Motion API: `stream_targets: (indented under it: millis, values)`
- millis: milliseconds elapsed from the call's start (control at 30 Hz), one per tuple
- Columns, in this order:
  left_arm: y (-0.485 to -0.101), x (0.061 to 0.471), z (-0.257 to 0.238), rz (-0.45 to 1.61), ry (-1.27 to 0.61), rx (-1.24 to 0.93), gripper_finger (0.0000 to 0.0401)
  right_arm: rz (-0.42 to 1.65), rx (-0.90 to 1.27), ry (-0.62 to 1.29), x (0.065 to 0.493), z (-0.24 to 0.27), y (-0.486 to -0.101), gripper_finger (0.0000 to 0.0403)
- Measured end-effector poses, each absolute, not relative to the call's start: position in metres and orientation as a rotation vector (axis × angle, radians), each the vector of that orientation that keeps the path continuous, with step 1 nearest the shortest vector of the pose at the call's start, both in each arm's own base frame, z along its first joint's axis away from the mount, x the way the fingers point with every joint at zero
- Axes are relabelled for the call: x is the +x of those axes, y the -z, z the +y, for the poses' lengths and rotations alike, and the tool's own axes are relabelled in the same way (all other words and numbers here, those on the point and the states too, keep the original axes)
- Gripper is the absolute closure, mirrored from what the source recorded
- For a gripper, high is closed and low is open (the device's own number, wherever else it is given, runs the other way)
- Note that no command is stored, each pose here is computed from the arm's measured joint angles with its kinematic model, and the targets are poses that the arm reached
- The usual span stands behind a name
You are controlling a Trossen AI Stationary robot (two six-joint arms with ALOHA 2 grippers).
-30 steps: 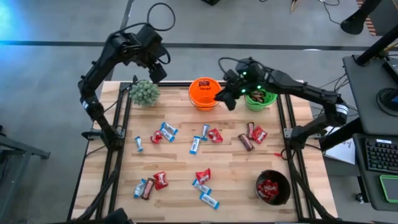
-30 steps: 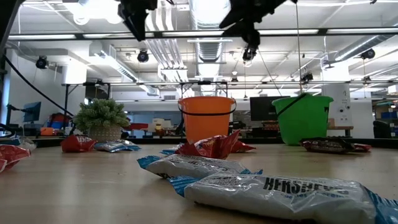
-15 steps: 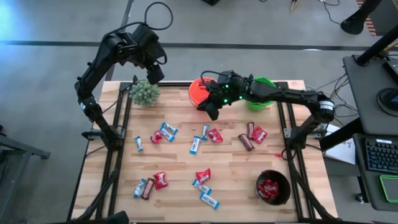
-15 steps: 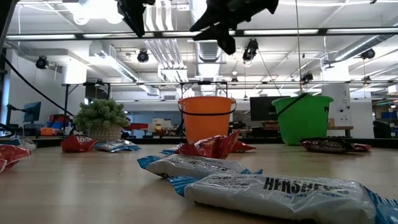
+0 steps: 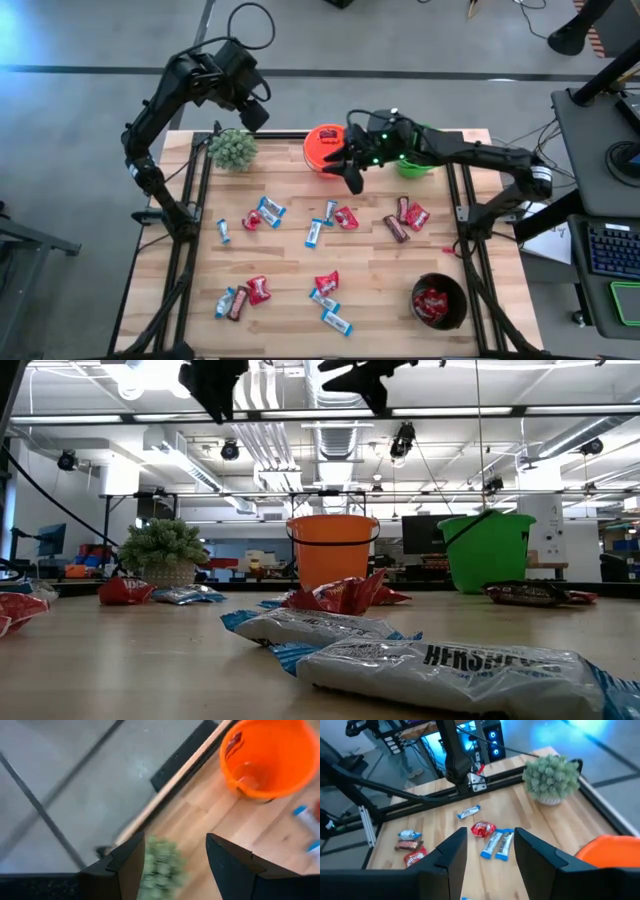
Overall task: Organize candy in baskets
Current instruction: Put the white chocolate into the orange bucket
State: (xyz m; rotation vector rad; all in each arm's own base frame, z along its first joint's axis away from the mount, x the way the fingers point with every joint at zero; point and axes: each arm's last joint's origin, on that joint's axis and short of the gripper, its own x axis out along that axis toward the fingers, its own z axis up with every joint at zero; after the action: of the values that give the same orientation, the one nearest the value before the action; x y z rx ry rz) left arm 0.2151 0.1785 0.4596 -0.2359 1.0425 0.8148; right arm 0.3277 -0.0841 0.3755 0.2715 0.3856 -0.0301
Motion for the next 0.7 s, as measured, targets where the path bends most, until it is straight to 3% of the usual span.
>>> stream_targets:
  millis: [167,700]
  values:
    - [-0.444,0.224,0.177,1.011,-0.807,-0.483,0.0209,0.381,0.219,0.033,0.312,-0.083,-0.387,0.0250]
    - [-0.366,0.256,0.152,1.164,-1.038,-0.927,0.0209,0.532,0.134,0.145,0.279,-0.081,-0.390,0.0250]
